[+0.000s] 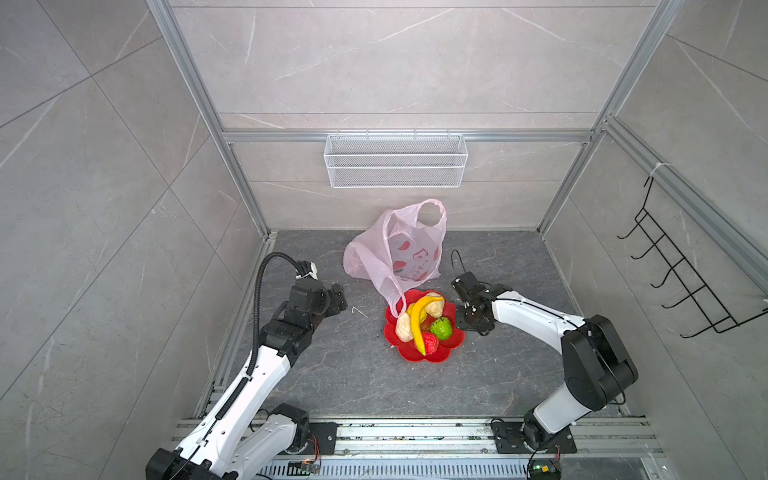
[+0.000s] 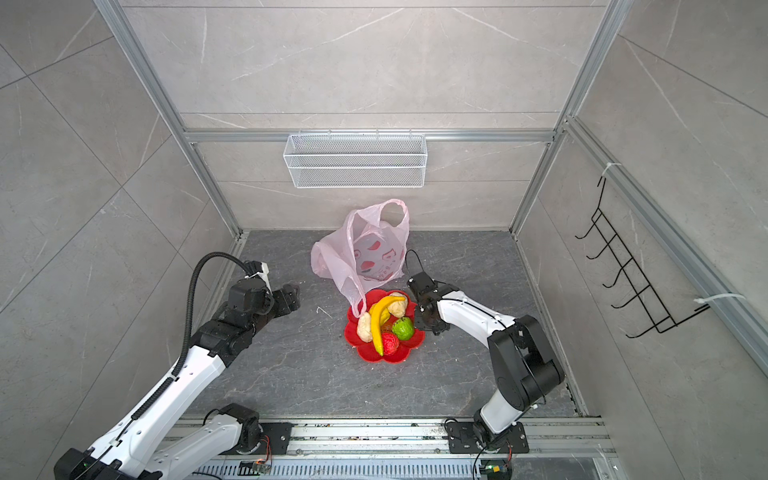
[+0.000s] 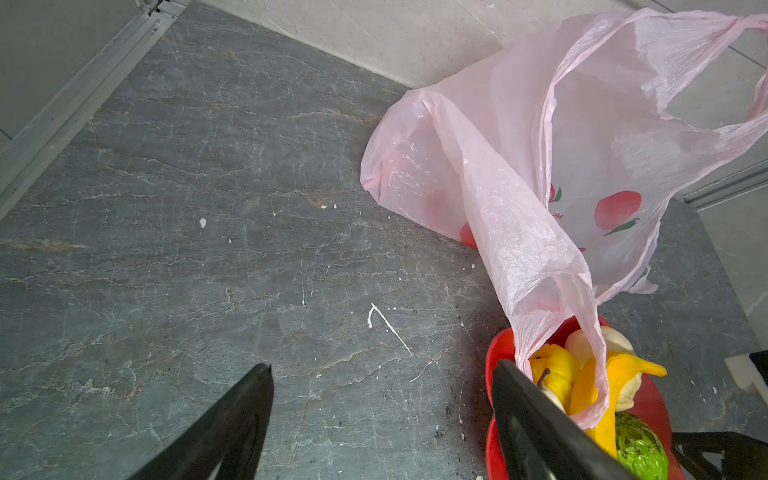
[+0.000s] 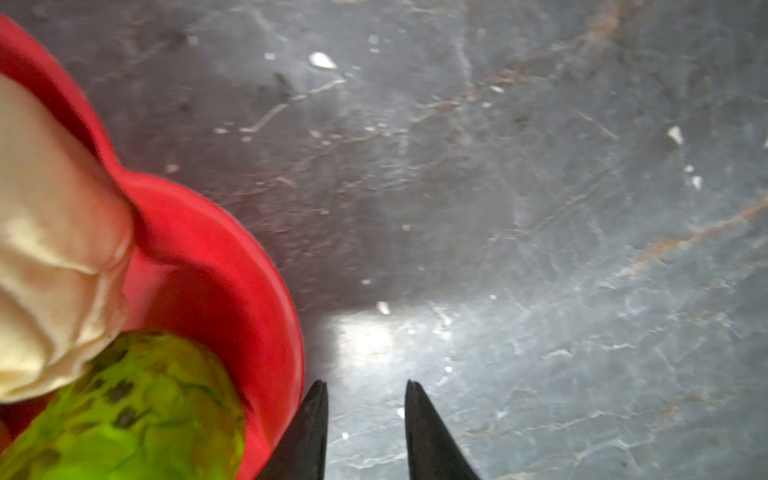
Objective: Take the fake fruits out of the plastic bag
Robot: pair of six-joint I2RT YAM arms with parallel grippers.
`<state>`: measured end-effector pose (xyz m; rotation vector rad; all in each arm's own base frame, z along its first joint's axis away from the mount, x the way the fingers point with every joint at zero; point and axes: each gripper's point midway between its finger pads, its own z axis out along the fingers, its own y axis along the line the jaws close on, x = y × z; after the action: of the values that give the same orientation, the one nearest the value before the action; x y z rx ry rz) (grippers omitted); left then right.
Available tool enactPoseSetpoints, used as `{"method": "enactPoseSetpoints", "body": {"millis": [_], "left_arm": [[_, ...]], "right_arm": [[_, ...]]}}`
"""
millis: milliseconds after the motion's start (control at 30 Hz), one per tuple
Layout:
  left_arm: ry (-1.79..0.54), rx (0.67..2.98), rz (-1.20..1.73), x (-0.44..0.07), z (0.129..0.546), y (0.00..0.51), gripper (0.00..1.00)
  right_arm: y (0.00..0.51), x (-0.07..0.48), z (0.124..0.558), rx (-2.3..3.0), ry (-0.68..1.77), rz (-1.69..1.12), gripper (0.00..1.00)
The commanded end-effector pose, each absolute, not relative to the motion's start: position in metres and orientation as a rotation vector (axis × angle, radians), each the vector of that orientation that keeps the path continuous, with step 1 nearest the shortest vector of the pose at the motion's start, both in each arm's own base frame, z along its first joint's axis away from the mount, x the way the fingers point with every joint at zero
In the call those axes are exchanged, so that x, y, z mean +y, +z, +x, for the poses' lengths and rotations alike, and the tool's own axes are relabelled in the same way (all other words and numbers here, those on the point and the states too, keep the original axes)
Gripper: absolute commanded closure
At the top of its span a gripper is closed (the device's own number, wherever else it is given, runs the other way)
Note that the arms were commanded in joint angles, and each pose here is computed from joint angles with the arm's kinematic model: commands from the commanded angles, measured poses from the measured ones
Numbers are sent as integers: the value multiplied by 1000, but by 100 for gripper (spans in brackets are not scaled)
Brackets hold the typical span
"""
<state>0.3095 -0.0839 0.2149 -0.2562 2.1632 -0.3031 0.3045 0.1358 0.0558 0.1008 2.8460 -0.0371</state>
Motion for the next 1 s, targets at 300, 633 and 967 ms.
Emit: {"method": "enactPoseSetpoints", "body": {"millis": [300,633,967], "left_arm": [[-362,2112,-292,-84,316,226,14],[-286,2103,-327,-67,319,228,0],[-17,2101,-401,-27,320,219,0]], "right_arm": [[70,130,297,2760,-143,161,63],[104,104,293,2606,-194,153,53],[152,100,318,2301,-101,160,1]]}}
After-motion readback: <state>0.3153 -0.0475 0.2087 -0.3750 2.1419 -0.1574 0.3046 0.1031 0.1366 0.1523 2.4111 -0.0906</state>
